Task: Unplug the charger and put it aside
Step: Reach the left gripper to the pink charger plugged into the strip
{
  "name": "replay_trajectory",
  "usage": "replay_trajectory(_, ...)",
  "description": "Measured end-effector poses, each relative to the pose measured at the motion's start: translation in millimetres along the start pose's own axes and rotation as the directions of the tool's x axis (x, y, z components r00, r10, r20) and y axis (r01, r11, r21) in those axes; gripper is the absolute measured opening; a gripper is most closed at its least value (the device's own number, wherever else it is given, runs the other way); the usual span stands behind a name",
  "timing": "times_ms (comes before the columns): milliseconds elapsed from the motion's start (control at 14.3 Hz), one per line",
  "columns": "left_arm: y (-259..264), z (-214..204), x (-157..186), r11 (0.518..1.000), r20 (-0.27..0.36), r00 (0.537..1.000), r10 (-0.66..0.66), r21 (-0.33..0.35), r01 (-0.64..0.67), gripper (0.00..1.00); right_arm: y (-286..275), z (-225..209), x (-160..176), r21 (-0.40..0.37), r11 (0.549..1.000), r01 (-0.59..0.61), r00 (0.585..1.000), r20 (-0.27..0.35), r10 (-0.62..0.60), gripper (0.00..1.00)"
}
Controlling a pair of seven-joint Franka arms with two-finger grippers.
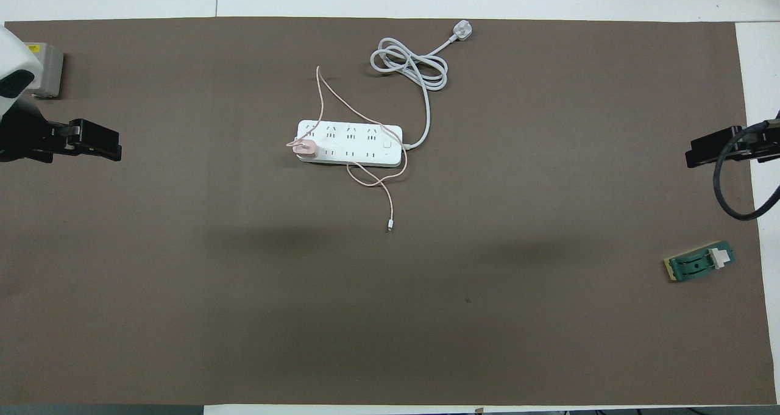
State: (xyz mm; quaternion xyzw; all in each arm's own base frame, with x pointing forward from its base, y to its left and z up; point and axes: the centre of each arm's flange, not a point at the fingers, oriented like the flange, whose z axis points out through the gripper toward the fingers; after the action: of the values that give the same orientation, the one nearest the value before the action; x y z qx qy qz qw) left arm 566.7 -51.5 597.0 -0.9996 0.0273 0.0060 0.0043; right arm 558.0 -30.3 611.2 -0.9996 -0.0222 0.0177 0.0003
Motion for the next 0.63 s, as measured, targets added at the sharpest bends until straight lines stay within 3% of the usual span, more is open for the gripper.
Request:
replay_trajectory(419, -0.1, -0.3, 0.1, 1.0, -0.001, 1.0, -0.007, 0.0, 0.007, 1.0, 2.2, 0.1, -0.2, 0.0, 1.0, -0.004, 1.0, 0.0, 0.004, 1.0)
replay_trajectory(628, 7.2, -1.5, -0.1, 0.992, -0.003, 0.992, -0.124, -0.002, 0.124, 1.0, 0.3, 0.3, 0.0, 0.0, 1.0, 0.006, 1.0, 0.001, -0.006, 1.0)
